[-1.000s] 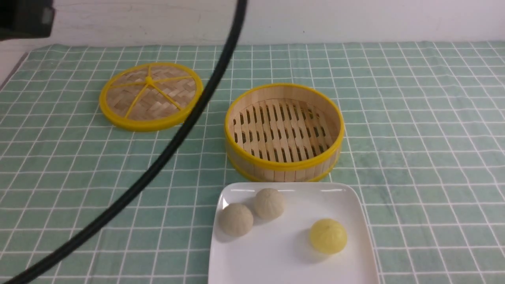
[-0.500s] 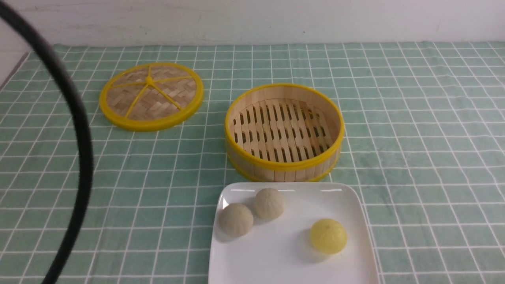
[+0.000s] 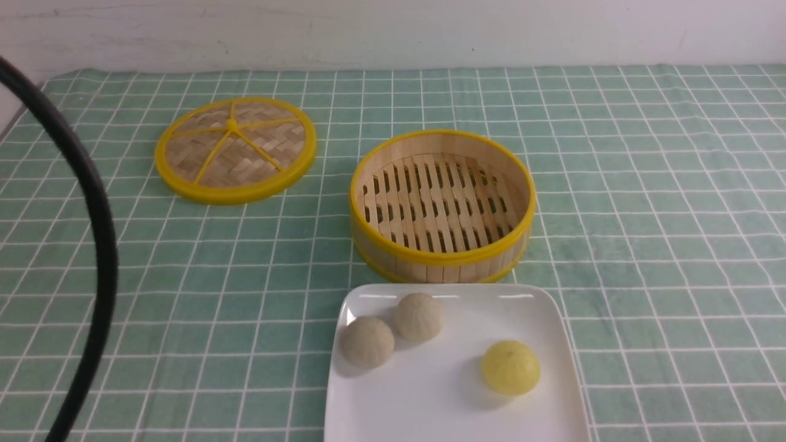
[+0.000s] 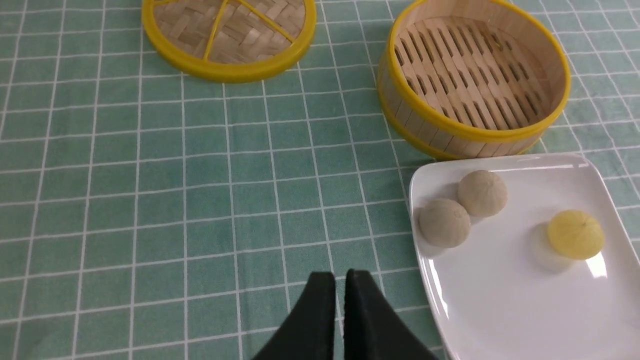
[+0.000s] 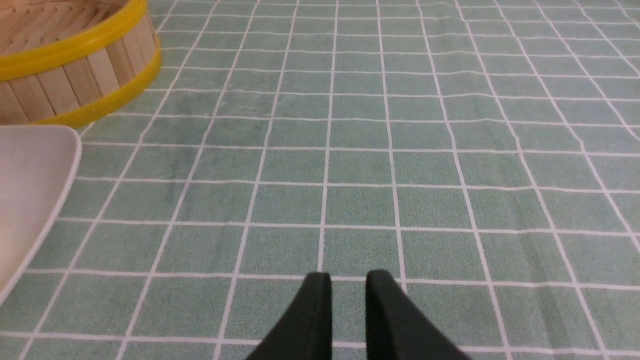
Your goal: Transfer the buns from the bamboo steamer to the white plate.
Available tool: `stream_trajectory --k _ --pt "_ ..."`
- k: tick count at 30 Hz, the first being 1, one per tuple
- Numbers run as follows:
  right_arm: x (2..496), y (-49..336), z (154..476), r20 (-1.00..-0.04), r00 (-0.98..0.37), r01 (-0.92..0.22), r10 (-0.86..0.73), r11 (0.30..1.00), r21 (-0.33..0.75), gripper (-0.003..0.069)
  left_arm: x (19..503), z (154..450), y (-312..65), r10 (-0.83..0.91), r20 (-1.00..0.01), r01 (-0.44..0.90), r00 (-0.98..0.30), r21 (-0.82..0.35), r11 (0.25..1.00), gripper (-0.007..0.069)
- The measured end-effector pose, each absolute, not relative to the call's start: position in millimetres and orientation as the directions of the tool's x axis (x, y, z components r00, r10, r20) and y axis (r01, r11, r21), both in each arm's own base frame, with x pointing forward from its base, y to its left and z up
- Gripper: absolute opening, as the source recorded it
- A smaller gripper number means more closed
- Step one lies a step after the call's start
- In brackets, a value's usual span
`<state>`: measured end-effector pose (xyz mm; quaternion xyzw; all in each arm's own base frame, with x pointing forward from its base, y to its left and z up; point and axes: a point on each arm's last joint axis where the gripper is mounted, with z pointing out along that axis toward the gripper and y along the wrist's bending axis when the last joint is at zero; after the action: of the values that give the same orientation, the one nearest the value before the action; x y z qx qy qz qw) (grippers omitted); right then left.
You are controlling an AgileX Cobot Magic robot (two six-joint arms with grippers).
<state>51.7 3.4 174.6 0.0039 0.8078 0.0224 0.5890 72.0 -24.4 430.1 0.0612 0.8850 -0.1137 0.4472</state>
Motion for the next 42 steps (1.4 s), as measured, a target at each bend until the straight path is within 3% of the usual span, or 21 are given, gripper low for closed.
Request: stream_trajectory --k 15,19,20,24,28,34,42 --pt "51 7 175 -0.951 -0.308 -0.088 0.013 0.995 0.043 0.0152 68 422 -24 -0.030 -0.785 0.194 -0.618 -0.190 0.962 0.0062" --pt "51 7 175 -0.951 -0.308 -0.088 0.014 0.995 0.043 0.0155 59 395 -26 0.015 -0.734 0.250 -0.678 -0.211 0.945 0.0022" --pt "51 7 175 -0.951 -0.308 -0.088 0.014 0.995 0.043 0.0158 55 372 -28 0.056 -0.702 0.282 -0.710 -0.211 0.936 0.0006" --pt "51 7 175 -0.951 -0.308 -0.088 0.015 0.995 0.045 0.0162 55 338 -38 0.074 -0.735 0.376 -0.674 -0.255 0.891 0.0001" --pt "51 7 175 -0.951 -0.308 -0.088 0.015 0.995 0.045 0.0167 70 308 -58 -0.139 -0.853 0.463 -0.504 -0.402 0.790 0.0001" --pt "51 7 175 -0.951 -0.308 -0.088 0.016 0.995 0.045 0.0175 77 280 -68 -0.338 -0.859 0.540 -0.385 -0.507 0.672 0.0004" --pt "51 7 175 -0.951 -0.308 -0.088 0.016 0.995 0.046 0.0185 76 244 -67 -0.286 -0.851 0.509 -0.441 -0.499 0.701 0.0015"
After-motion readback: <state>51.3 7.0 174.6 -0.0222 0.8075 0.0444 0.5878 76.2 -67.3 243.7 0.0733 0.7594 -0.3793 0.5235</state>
